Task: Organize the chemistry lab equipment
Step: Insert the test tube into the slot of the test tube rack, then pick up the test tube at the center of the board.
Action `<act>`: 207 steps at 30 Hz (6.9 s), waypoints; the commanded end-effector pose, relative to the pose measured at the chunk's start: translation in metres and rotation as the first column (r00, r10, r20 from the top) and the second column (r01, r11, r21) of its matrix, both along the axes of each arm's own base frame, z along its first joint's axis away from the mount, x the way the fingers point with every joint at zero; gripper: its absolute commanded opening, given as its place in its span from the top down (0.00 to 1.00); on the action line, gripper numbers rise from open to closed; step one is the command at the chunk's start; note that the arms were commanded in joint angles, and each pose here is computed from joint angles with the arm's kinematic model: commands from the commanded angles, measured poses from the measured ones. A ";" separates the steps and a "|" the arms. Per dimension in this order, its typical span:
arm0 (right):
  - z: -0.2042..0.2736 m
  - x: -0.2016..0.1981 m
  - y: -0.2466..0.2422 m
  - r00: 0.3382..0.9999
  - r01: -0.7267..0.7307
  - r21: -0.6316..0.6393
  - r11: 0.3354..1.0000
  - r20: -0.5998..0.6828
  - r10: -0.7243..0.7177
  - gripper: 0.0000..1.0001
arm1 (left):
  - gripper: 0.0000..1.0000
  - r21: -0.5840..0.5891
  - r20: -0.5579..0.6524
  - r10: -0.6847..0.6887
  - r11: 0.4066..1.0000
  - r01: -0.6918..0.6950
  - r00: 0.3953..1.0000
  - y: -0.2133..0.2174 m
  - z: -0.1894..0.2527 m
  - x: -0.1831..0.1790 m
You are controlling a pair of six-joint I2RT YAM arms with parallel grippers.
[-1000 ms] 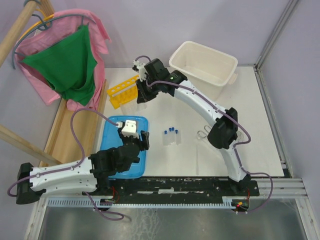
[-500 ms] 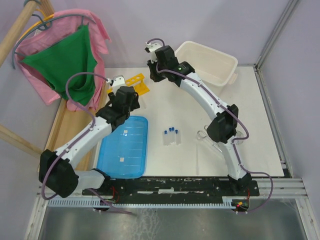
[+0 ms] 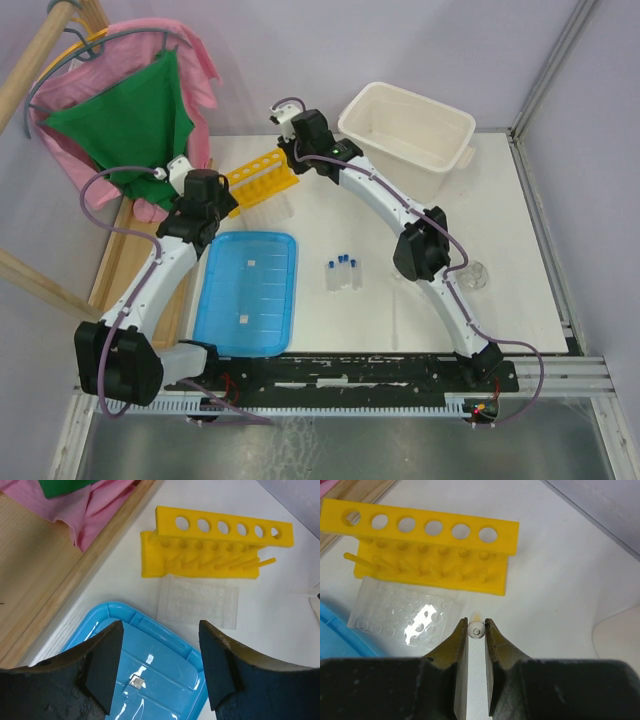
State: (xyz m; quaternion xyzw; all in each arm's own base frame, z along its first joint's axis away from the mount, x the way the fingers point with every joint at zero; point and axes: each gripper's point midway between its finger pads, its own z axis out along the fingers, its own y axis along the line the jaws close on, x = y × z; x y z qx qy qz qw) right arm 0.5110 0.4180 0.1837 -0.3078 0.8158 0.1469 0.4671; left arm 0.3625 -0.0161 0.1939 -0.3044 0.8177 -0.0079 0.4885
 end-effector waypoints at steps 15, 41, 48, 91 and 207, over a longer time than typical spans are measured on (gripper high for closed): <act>0.047 -0.036 0.091 0.952 -0.262 0.102 0.960 0.189 0.240 0.99 | 0.30 -0.035 0.113 0.286 0.958 -0.284 0.951 0.056 0.022 0.001; 0.017 -0.037 0.134 0.905 -0.378 0.136 0.916 0.262 0.335 0.99 | 0.30 -0.089 0.123 0.240 0.969 -0.230 0.963 0.044 0.013 0.004; 0.012 -0.035 0.137 0.901 -0.384 0.134 0.914 0.273 0.338 0.99 | 0.31 -0.090 0.118 0.234 0.970 -0.224 0.965 0.043 0.010 0.006; -0.011 -0.015 0.129 0.905 -0.358 0.106 0.928 0.284 0.317 0.60 | 0.32 -0.130 0.101 0.175 0.978 -0.161 0.979 0.029 -0.006 0.012; -0.161 -0.237 -0.187 0.790 0.368 -0.306 0.878 -0.395 -0.469 0.88 | 0.40 -0.075 -0.064 -0.411 0.911 0.406 0.909 -0.120 -0.085 -0.077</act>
